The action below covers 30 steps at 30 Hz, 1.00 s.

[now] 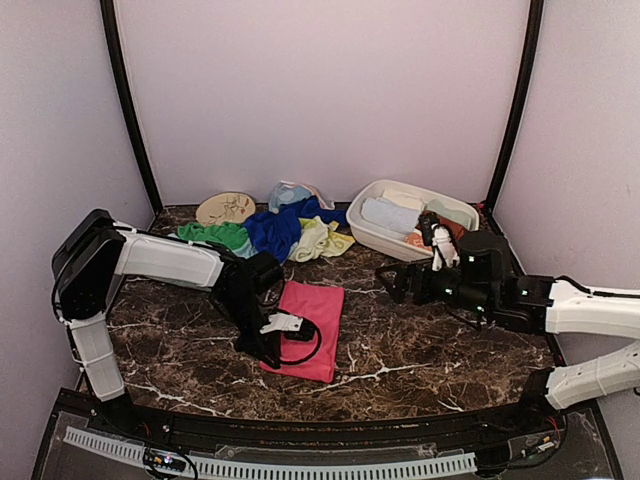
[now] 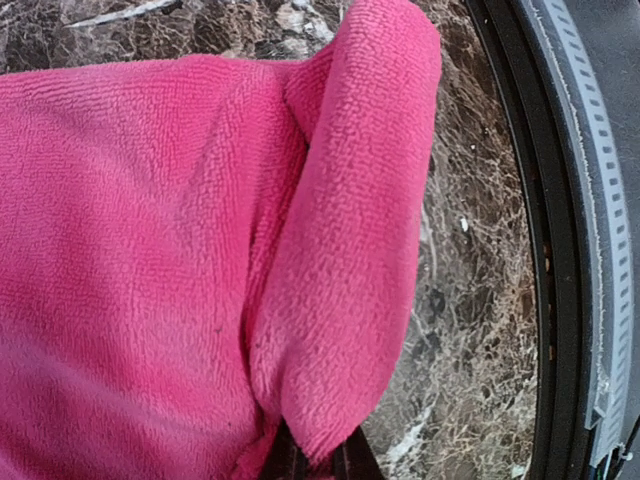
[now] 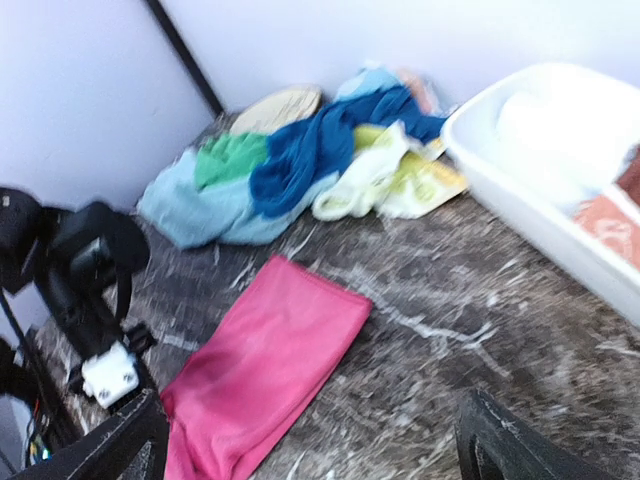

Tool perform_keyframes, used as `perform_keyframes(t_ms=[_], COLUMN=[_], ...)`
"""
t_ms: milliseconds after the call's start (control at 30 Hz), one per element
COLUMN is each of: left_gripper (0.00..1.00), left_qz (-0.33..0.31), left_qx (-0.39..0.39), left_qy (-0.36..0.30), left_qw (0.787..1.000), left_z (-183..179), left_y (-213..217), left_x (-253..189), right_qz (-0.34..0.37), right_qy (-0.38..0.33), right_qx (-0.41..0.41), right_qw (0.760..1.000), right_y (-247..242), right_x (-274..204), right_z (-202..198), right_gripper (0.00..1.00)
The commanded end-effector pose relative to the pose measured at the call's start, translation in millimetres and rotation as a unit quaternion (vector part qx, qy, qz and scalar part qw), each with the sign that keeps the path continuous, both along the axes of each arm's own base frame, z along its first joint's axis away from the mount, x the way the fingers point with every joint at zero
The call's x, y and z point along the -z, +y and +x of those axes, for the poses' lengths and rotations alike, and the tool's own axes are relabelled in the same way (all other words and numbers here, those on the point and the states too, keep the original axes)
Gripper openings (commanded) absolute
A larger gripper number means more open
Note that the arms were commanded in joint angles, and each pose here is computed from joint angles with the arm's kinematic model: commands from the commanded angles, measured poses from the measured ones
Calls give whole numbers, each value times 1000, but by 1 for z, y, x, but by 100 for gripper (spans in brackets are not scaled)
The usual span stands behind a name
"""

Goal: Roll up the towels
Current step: Roll the towel at the center of the board.

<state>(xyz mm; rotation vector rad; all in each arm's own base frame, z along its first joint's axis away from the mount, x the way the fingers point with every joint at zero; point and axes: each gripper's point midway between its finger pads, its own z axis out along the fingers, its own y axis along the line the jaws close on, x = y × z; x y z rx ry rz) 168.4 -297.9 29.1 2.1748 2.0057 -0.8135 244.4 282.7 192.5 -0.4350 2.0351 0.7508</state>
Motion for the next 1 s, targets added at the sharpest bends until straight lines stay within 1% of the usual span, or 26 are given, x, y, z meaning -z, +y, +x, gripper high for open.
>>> perform_keyframes(t_ms=[0, 67, 100, 133, 167, 200, 233, 300, 367, 467, 533, 633, 700, 767, 867, 967], left_gripper=[0, 0, 0, 0, 0, 0, 0, 0, 0, 0, 1, 1, 1, 1, 1, 1], left_qz=[57, 55, 57, 58, 59, 62, 65, 70, 71, 85, 96, 95, 95, 100, 105, 107], left_qx=[-26, -39, -45, -49, -51, -55, -58, -68, -81, -89, -93, -95, -95, -95, -95, -96], left_qy=[117, 146, 159, 170, 177, 184, 193, 211, 237, 263, 266, 264, 261, 262, 264, 266], left_qw=[991, 987, 985, 983, 981, 980, 977, 973, 966, 957, 955, 955, 956, 955, 954, 953], left_z=[-27, -25, -25, -25, -24, -24, -24, -21, -18, -16, -12, -7, -5, -5, -4, -3], left_y=[24, 22, 22, 21, 20, 20, 20, 19, 18, 19, 19, 16, 15, 16, 16, 15], left_x=[5, 3, 3, 3, 3, 3, 4, 6, 6, 10, 13, 12, 13, 14, 16, 17], right_qz=[28, 36, 24, -8, -55, -116, -160, -219, -264, -307, -323, -339, -352, -363, -365, -359], right_qy=[-46, -97, -123, -150, -177, -215, -245, -300, -350, -402, -426, -445, -451, -455, -454, -444], right_qx=[194, 100, 68, 35, 1, -29, -63, -146, -186, -242, -277, -324, -342, -355, -373, -378], right_qw=[979, 990, 990, 988, 983, 969, 954, 917, 879, 828, 799, 763, 745, 731, 722, 729], right_y=[-70, -49, -40, -29, -17, -7, 5, 30, 48, 76, 94, 118, 131, 142, 157, 167], right_x=[-7, -9, -8, -5, 2, 7, 13, 25, 32, 42, 51, 65, 75, 88, 105, 115], right_z=[27, 11, 3, -8, -20, -29, -42, -71, -90, -113, -124, -135, -137, -136, -135, -131], right_gripper=[100, 100, 100, 100, 100, 100, 100, 100, 100, 92, 84, 72, 65, 61, 57, 55])
